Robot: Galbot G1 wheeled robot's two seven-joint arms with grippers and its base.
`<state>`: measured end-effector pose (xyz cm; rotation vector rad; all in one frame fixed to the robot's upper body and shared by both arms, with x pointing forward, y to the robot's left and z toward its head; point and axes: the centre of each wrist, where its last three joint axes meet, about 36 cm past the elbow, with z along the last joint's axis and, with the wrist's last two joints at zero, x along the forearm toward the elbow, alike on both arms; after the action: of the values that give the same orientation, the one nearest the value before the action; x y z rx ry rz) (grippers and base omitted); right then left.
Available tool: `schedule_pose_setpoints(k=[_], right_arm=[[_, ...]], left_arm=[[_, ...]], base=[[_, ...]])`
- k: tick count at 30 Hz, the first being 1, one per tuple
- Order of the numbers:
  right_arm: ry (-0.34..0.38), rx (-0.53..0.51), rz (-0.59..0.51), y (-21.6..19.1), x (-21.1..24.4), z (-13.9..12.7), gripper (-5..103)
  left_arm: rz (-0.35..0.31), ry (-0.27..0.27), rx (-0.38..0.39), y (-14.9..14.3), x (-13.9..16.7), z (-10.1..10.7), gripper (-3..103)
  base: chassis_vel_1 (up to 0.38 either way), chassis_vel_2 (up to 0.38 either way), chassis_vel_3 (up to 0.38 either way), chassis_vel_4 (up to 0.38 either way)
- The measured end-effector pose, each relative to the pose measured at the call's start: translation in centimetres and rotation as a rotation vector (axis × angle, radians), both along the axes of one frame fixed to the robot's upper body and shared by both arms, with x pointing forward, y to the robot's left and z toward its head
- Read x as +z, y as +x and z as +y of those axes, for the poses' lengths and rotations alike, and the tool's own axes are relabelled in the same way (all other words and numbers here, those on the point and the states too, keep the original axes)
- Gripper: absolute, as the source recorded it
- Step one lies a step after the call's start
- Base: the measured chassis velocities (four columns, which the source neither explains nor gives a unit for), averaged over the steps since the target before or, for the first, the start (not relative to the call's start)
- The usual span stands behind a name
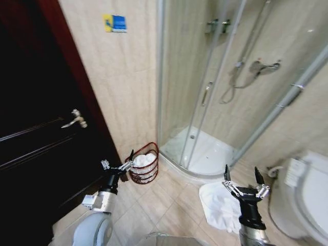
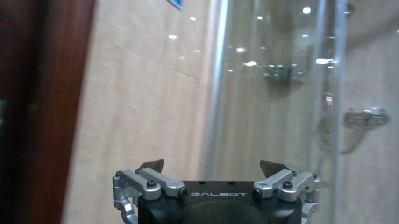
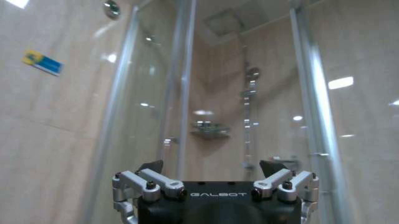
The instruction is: Discard the used towel into the hamper.
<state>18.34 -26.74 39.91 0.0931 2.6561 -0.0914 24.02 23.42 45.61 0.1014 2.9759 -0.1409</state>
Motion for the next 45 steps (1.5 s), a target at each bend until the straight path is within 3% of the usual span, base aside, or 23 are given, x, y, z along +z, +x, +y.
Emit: schedule_pose_setpoints(k=[25,45], right_arm=[[0.001,-0.019,0.01,-0.1,-0.6,-0.3,100],[0.013,-0.036,0.016,-0.2,-1.1,-0.4,100]], left_arm=[[0.0,0.0,0.0,0.0,0.0,0.0,100],[0.0,0.0,0.0,0.0,0.0,0.0,100]], base=[[-0.118,-0.124,-0.124,-0.119],[-0.008,-0.009,-0.009,-0.006]])
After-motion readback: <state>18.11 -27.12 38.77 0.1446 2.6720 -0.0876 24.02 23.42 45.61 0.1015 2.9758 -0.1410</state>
